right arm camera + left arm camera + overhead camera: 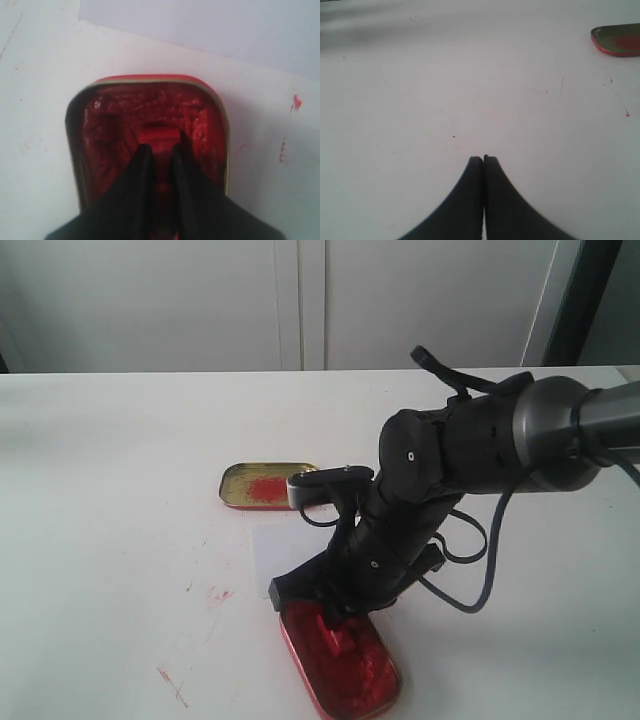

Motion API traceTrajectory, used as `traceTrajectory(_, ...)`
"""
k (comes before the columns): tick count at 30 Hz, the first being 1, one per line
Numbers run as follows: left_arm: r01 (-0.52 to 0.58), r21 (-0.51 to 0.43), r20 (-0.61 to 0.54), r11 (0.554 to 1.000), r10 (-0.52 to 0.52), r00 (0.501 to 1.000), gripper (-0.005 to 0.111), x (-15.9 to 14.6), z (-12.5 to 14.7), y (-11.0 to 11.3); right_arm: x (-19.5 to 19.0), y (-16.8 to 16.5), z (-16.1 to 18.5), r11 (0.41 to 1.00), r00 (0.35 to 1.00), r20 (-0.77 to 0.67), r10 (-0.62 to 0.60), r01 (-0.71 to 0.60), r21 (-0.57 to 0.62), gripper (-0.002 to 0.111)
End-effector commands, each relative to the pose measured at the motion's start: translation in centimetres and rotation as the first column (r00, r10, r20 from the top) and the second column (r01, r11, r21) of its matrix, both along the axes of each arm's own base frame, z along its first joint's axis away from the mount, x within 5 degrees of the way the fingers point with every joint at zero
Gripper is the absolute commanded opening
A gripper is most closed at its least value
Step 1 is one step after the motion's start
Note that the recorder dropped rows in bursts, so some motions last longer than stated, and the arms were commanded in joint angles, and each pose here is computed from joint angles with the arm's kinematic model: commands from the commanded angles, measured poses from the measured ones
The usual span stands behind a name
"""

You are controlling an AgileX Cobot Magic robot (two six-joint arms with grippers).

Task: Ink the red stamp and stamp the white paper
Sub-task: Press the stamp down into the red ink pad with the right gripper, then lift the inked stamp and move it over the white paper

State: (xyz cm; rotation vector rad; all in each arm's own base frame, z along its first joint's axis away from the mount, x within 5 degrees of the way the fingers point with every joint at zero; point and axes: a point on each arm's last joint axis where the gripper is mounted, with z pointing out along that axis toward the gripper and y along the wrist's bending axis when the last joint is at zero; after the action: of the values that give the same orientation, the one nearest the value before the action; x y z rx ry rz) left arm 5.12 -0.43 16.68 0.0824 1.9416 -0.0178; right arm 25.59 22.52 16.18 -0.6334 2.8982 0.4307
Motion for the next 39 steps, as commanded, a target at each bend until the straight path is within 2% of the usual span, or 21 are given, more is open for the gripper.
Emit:
traceTrajectory(1,0.000,0.003,-0.001,1.000,0.000,1.000,0.000,0.0,-0.1,0.0,0.3,0.0,0.7,1.000,0.999,0.037,0.015,-0.015,0.015,0.000)
traceTrajectory(16,0.000,0.003,-0.001,1.000,0.000,1.000,0.000,0.0,-0.1,0.0,0.7,0.1,0.7,0.995,0.989,0.110,0.095,-0.097,0.018,0.000)
traceTrajectory(33,0.000,0.003,-0.001,1.000,0.000,1.000,0.000,0.0,-0.1,0.0,0.9,0.3,0.2,0.996,0.990,0.109,0.086,-0.089,0.019,0.000)
traceTrajectory(39,0.000,0.003,-0.001,1.000,0.000,1.000,0.000,0.0,-0.1,0.0,0.7,0.2,1.6,0.996,0.987,0.139,0.077,-0.084,0.044,0.000)
